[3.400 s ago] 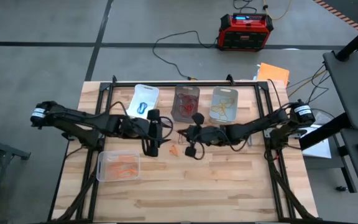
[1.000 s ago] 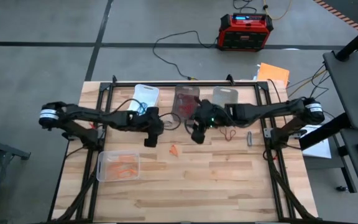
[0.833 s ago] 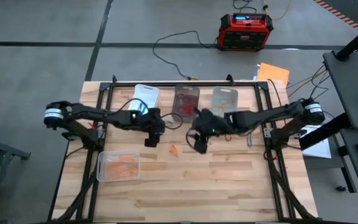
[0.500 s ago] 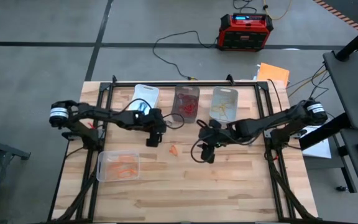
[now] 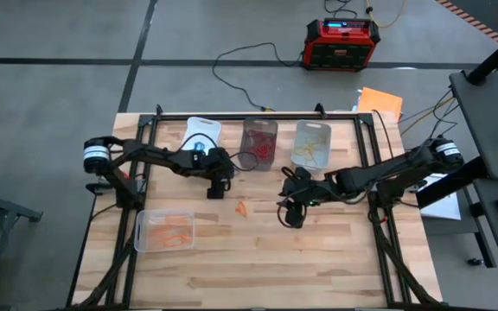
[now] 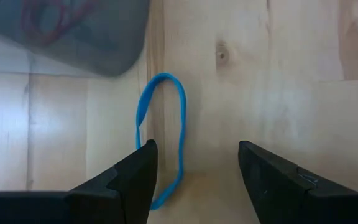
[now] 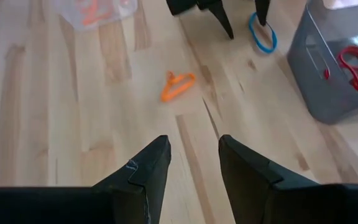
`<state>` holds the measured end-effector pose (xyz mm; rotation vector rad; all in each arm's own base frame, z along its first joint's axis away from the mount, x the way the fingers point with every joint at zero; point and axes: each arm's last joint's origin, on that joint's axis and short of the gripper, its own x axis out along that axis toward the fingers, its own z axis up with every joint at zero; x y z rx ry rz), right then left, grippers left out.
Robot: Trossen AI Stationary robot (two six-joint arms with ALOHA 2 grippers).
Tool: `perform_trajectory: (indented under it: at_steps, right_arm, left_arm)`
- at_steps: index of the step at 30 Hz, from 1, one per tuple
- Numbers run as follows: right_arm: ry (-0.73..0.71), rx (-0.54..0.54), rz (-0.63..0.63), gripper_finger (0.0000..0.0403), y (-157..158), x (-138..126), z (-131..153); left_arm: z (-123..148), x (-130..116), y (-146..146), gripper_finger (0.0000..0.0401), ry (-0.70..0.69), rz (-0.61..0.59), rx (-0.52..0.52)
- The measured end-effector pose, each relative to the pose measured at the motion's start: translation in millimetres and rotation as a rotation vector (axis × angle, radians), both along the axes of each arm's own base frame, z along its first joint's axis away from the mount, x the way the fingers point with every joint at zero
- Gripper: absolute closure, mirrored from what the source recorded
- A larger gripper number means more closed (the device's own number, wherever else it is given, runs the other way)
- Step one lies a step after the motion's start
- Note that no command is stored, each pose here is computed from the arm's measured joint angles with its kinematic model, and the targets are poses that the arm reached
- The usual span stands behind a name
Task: Sort rubber bands into baskets
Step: Put the blue rubber band into the white bin
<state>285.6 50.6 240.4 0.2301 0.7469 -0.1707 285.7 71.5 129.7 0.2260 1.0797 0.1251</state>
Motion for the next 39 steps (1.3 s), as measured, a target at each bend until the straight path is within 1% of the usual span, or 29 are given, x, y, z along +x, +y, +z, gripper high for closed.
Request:
perform_trajectory:
  at_steps: [6, 11, 16, 21, 28, 31, 33, 36, 37, 39]
  right_arm:
    - [-0.011, 0.015, -0.007, 0.0275, 2, 0, -1]
    - [-0.001, 0.019, -0.009, 0.0275, 3, 2, -5]
    - [-0.001, 0.031, -0.020, 0.0275, 3, 2, -5]
    - [-0.001, 0.031, -0.019, 0.0275, 3, 2, -5]
    - [-0.011, 0.029, -0.016, 0.0275, 3, 3, -5]
    - [-0.018, 0.030, -0.014, 0.0275, 4, 3, -4]
    - [-0.018, 0.030, -0.012, 0.0275, 4, 3, -4]
    - [-0.018, 0.030, -0.009, 0.0275, 5, 3, -4]
    - [-0.018, 0.030, -0.009, 0.0275, 5, 3, -4]
    - [-0.018, 0.030, -0.009, 0.0275, 5, 3, -4]
  left_arm:
    - [-3, 1, 3, 0.0195, 0.001, 0.005, -0.003]
    - [-2, 1, 3, 0.0211, -0.002, 0.007, -0.004]
    - [4, -1, 3, 0.0223, -0.017, 0.019, -0.006]
    - [12, -3, 3, 0.0225, -0.036, 0.020, 0.000]
    - [21, -3, 2, 0.0231, -0.078, 0.020, 0.040]
    - [22, -2, -2, 0.0263, -0.065, 0.042, 0.103]
    - [19, -1, -6, 0.0304, -0.046, 0.056, 0.136]
    - [18, 1, -10, 0.0377, -0.055, 0.063, 0.124]
    - [19, 1, -11, 0.0389, -0.064, 0.070, 0.118]
    - [19, 1, -12, 0.0391, -0.065, 0.088, 0.127]
